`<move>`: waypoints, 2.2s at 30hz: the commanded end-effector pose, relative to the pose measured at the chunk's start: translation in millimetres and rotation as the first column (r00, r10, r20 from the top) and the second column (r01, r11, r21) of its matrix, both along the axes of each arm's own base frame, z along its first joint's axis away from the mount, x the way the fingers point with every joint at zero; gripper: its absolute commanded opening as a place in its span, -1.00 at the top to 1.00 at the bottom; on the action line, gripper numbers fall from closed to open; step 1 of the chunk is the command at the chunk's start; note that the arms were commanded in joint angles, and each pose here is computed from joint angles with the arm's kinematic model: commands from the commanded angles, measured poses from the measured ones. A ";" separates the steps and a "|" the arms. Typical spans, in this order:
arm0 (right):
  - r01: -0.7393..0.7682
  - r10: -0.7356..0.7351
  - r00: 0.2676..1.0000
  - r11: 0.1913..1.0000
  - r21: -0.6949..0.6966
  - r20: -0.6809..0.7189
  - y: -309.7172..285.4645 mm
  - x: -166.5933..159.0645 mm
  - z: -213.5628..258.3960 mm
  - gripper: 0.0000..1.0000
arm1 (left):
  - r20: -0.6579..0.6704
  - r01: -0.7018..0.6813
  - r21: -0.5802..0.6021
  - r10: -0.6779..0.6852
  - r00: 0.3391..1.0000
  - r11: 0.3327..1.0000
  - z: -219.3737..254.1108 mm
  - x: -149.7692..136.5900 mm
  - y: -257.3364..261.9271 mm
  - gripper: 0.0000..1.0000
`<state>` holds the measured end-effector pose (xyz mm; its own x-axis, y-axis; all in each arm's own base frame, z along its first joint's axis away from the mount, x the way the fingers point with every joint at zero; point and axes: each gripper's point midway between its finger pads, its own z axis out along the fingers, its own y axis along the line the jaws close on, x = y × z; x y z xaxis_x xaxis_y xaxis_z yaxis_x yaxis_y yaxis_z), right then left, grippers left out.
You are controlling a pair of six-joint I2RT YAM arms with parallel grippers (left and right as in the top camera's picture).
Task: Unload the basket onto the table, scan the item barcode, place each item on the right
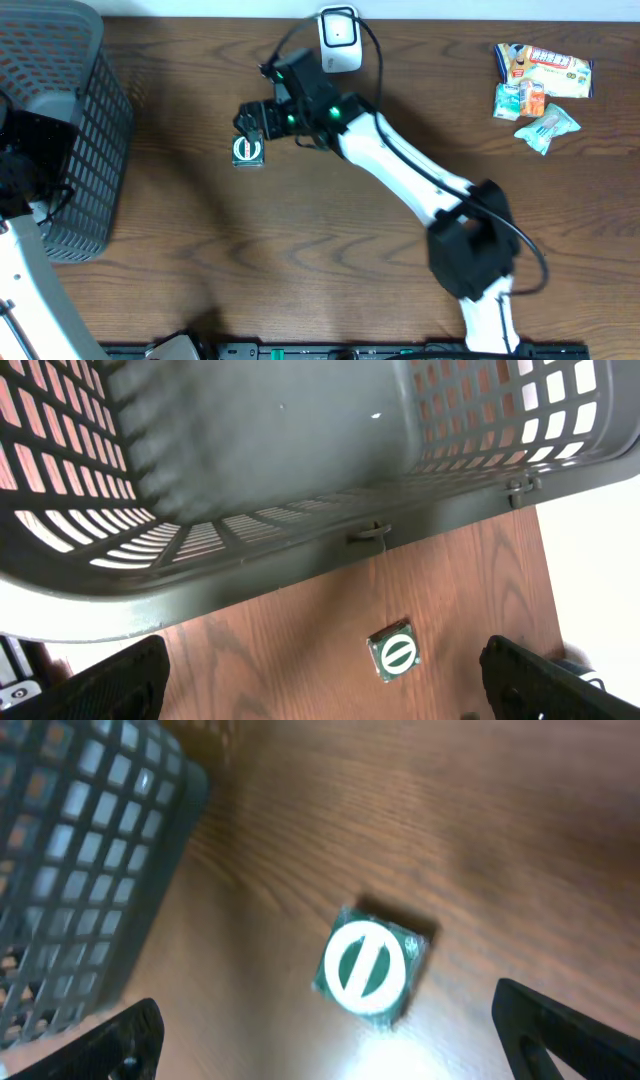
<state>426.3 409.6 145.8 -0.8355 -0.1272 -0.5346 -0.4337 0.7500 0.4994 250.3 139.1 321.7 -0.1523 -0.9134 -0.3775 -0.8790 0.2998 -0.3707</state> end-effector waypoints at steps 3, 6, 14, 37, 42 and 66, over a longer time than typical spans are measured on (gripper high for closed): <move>-0.036 0.036 0.999 0.999 -0.020 -0.010 30.0 9.2 -27.3 -0.98 | -0.002 -0.008 0.003 0.008 1.000 1.000 0.4 -1.3 1.6 -0.95; -0.044 0.042 0.999 0.998 -0.052 -0.031 39.9 2.2 -50.7 -0.99 | -0.002 -0.008 0.003 0.008 1.000 1.000 0.4 -1.3 1.6 -0.95; 0.078 -0.058 0.995 0.955 -0.287 0.076 37.3 -7.0 -93.6 -0.96 | -0.002 -0.008 0.003 0.008 1.000 1.000 0.5 -1.4 1.6 -0.95; 0.189 -0.172 0.982 0.868 -0.459 0.079 10.7 -15.9 -144.4 -0.26 | -0.002 -0.008 0.003 0.008 1.000 1.000 0.4 -1.3 1.6 -0.96; 0.183 -0.195 0.980 0.827 -0.532 0.033 -24.0 -19.1 -130.0 -0.25 | -0.002 -0.008 0.003 0.008 1.000 1.000 0.4 -1.3 1.6 -0.96; -0.592 0.543 0.791 0.795 -0.132 -0.281 -184.6 -75.3 1.8 -0.05 | -0.002 -0.008 0.003 0.008 1.000 1.000 0.5 -1.4 1.6 -0.96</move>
